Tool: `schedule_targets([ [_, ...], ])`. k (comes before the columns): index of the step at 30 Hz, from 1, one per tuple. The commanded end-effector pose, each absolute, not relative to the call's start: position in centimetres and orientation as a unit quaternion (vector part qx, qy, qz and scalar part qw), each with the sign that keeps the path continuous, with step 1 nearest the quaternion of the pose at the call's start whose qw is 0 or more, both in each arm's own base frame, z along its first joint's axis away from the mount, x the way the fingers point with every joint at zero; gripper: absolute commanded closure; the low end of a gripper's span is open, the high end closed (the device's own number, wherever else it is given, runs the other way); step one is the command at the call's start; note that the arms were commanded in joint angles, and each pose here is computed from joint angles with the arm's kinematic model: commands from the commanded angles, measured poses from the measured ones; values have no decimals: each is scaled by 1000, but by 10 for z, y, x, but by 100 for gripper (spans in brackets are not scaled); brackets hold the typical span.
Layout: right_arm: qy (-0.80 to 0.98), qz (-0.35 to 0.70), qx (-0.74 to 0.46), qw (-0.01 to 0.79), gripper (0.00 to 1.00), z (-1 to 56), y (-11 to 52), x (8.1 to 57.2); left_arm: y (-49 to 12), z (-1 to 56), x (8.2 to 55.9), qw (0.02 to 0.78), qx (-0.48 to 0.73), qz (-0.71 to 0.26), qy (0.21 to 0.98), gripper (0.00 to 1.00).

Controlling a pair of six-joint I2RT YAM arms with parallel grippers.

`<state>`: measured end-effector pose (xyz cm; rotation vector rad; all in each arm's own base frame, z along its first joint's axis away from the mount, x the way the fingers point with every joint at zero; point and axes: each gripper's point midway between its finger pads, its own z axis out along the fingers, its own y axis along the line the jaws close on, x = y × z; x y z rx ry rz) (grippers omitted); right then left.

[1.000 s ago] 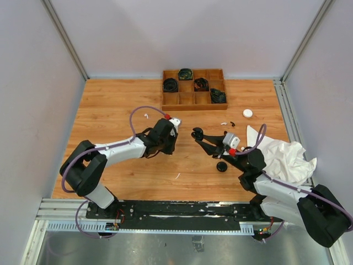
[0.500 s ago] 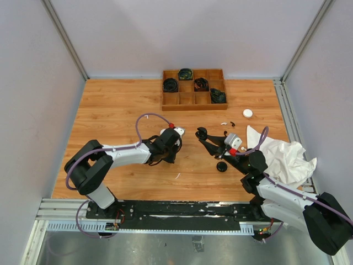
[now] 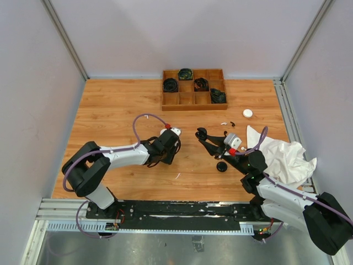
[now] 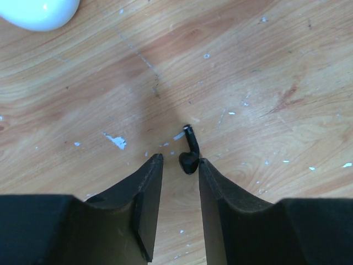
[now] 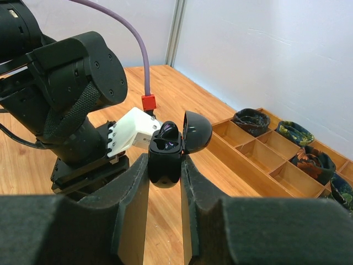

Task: Insert the wireless bluetooth earbuds into the charging case
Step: Move the earbud to the center of the board, then pick up the earbud from the center of the board.

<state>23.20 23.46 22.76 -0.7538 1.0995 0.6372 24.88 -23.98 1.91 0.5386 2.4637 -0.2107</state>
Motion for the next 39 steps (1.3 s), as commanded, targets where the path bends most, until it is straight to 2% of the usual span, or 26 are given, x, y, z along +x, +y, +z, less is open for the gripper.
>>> schedule_targets([
  [1,484,302,-348,744,98,236,241,224,-222,21,245,305,190,-44,932,61],
  [9,481,308,-352,741,98,236,243,223,-199,27,262,324,149,-19,934,57],
  [18,483,307,-353,740,97,235,244,223,-203,47,289,356,95,-87,926,53],
  [29,492,308,-361,730,97,227,246,224,-226,53,261,322,46,-193,926,53],
  [35,490,315,-364,727,96,227,249,223,-233,45,263,309,30,-201,929,59],
  [39,493,309,-363,728,96,226,247,224,-239,44,263,302,31,-211,929,59],
])
